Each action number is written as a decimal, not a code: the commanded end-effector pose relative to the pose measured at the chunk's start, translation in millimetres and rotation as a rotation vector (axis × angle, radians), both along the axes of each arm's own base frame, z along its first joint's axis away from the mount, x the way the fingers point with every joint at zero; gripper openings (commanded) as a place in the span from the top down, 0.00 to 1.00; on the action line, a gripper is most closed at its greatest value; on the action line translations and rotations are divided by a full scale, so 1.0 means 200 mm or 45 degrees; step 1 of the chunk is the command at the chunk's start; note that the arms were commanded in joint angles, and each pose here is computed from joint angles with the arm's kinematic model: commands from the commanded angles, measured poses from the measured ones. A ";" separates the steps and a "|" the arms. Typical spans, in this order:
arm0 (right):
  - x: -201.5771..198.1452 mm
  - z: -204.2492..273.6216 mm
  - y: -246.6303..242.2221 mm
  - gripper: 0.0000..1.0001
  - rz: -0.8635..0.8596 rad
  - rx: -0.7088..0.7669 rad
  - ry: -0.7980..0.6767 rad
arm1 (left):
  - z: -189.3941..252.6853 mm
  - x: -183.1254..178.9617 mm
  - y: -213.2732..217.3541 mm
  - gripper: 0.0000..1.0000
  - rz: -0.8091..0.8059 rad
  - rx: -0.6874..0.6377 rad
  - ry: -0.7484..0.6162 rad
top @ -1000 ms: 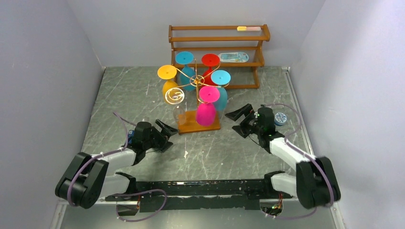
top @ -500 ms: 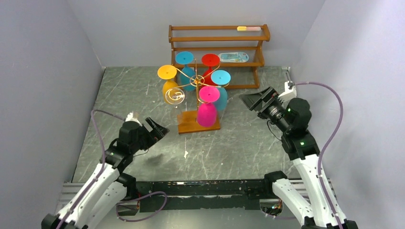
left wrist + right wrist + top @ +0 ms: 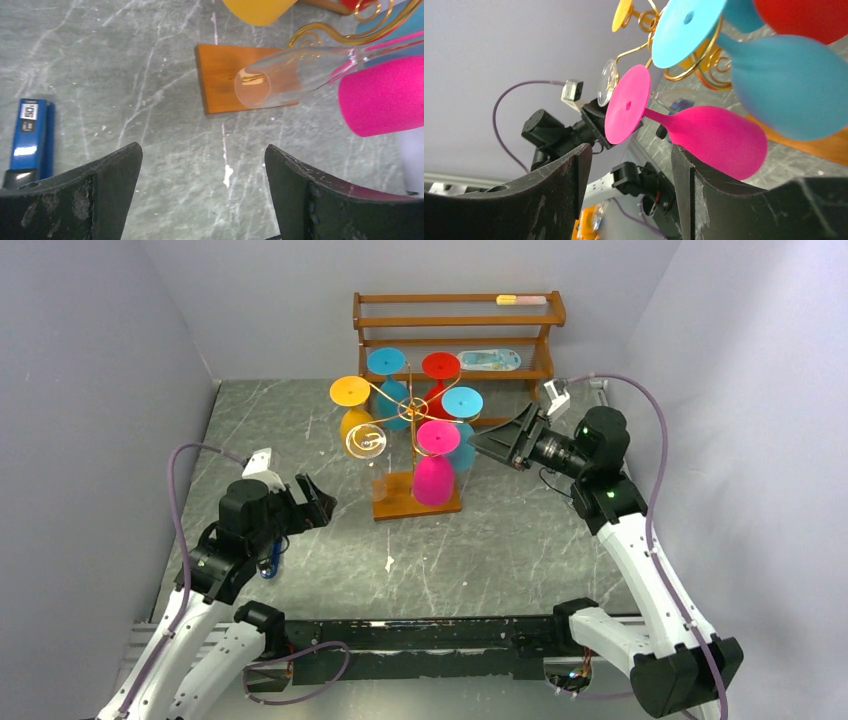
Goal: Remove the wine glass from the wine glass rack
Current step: Pick up the wine glass from the wine rack.
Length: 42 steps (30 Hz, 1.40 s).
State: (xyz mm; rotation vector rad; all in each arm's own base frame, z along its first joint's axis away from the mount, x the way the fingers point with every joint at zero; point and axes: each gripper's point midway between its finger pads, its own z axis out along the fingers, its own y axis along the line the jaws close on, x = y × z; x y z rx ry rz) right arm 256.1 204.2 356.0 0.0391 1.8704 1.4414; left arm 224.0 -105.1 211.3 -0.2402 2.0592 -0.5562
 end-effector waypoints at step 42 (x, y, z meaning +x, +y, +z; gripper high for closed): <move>0.06 0.00 0.20 0.91 -0.003 0.139 0.072 | 0.03 -0.02 0.26 0.05 0.253 0.186 -0.112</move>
